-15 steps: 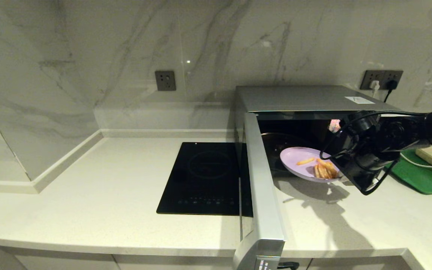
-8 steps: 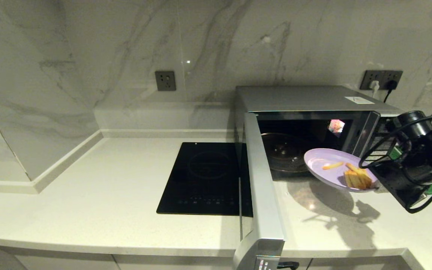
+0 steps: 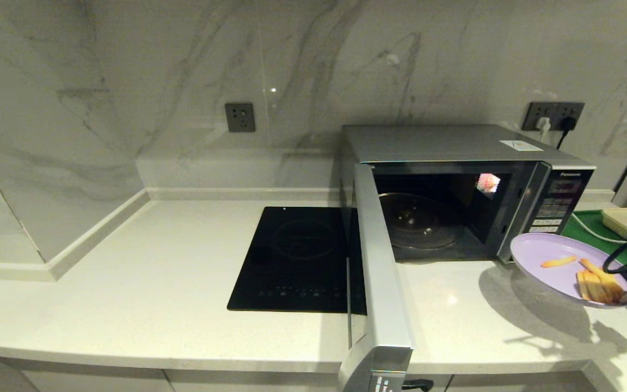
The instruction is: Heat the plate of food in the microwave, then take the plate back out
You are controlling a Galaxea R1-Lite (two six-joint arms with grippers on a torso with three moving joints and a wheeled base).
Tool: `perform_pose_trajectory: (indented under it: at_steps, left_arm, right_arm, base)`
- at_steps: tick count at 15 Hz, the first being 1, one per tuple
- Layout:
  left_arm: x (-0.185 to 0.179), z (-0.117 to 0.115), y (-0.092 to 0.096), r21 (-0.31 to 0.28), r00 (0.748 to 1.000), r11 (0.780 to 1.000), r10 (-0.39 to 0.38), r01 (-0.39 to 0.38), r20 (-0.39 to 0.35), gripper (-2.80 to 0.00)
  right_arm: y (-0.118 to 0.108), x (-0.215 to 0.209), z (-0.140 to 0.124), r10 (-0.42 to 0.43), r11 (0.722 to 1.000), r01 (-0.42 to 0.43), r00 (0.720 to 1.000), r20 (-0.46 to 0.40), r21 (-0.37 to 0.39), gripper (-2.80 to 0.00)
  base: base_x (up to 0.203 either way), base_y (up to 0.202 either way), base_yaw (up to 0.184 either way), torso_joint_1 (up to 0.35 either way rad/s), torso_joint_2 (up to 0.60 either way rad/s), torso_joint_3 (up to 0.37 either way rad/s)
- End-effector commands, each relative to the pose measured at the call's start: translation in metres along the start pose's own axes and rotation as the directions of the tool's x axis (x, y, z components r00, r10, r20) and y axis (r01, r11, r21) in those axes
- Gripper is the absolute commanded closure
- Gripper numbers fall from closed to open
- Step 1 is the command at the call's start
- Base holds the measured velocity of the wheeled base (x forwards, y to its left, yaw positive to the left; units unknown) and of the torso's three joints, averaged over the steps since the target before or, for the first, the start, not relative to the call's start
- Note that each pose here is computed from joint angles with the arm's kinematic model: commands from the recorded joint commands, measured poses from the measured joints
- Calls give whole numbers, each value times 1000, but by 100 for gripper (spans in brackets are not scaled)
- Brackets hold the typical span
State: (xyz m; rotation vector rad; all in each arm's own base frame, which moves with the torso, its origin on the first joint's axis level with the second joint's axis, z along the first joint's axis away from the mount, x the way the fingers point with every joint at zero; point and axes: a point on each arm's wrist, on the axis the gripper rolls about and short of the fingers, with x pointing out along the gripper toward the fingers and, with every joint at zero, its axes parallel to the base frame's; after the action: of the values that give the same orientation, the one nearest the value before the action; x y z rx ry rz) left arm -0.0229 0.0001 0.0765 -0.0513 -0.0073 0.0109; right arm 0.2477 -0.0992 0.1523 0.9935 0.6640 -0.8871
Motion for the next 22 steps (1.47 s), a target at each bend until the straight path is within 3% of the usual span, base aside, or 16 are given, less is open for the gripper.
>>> perform_pose_trajectory:
  at_steps: [1,6,11,22]
  left_arm:
    - [0,0,0,-1,1000,1000,1,-1,1,0]
    - [0,0,0,-1,1000,1000,1,-1,2,0]
    - [0,0,0,-1,1000,1000,0,0,2,0]
    - [0,0,0,-1,1000,1000,0,0,2,0]
  right_arm:
    - [-23,7,18,-40,998,39,999,12,49,0]
    - [-65,51,61,-109,981,109,994,-9,159,0]
    - [-93,86,79,-131,977,133,991,-23,168,0]
    - [-100,112,83,-124,978,131,991,-53,163,0]
  base:
    - [0,0,0,0,0,0]
    - [0,0,0,0,0,0]
    - [0,0,0,0,0,0]
    - [0,0,0,0,0,0]
